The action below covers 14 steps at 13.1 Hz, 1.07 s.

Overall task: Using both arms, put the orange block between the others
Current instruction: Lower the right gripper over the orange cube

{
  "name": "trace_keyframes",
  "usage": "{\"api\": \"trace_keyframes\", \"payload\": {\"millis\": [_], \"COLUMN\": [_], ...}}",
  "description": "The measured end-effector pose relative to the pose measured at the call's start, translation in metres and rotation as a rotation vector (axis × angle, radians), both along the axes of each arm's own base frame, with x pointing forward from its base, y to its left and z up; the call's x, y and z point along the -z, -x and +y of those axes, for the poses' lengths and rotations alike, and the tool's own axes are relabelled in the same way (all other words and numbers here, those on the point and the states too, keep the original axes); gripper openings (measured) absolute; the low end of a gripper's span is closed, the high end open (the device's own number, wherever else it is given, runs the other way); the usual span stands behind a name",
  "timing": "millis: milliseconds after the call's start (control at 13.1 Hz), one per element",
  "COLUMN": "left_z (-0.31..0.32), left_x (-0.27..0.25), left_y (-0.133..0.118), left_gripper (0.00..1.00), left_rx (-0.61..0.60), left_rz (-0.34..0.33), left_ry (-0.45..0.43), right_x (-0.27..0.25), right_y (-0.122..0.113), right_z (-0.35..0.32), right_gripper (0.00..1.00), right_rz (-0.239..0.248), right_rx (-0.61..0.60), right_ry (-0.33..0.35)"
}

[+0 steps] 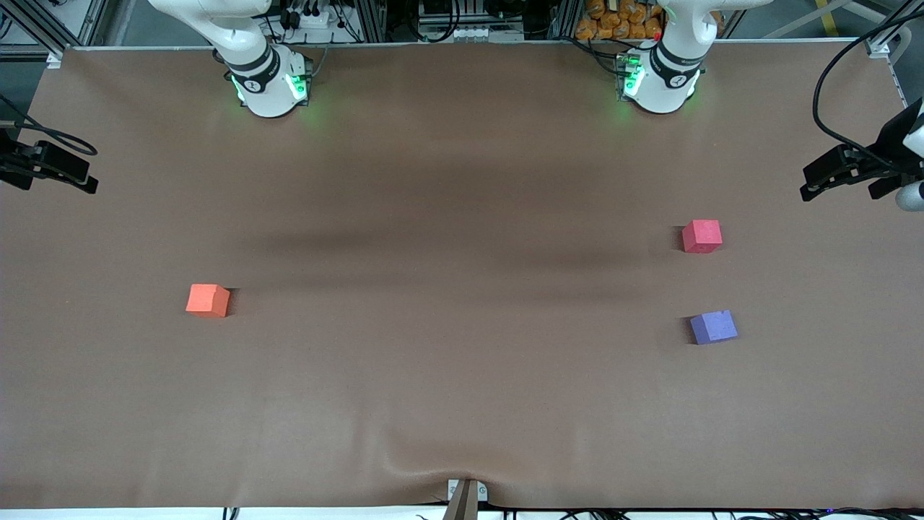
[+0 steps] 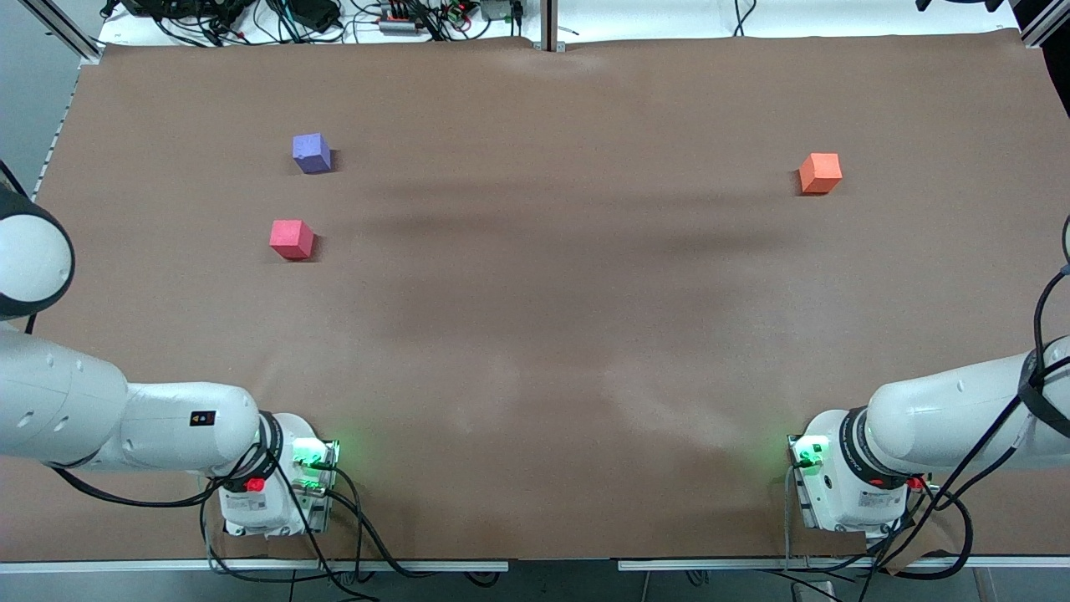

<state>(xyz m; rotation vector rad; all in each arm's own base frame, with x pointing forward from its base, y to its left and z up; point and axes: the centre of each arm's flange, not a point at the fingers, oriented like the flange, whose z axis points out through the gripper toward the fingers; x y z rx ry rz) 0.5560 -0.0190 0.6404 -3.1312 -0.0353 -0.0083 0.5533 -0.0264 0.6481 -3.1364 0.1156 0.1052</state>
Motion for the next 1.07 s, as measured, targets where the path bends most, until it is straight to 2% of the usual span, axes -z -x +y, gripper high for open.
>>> {"api": "trace_keyframes", "payload": {"millis": [383, 690, 843, 1073], "left_z": [0.001, -0.005, -0.011, -0.013], "left_x": [-0.004, -0.001, 0.005, 0.006], "left_y": [0.002, 0.001, -0.002, -0.003], "left_gripper": [1.00, 1.00, 1.00, 1.00], "left_rx": [-0.003, 0.017, 0.028, 0.031], "left_rz": [0.009, 0.016, 0.027, 0.027], "left_ry": [0.000, -0.046, -0.047, -0.047], "right_x": [0.001, 0.013, 0.033, 0.078], "right_y": [0.000, -0.001, -0.008, -0.022], "right_z": [0.000, 0.000, 0.000, -0.002], "right_gripper": [1.00, 1.00, 1.00, 1.00], "right_rz": [0.002, 0.016, 0.004, -0.047], "right_rx": [0.000, -0.002, -0.018, -0.069], "right_ry": [0.000, -0.001, -0.001, -0.001]}}
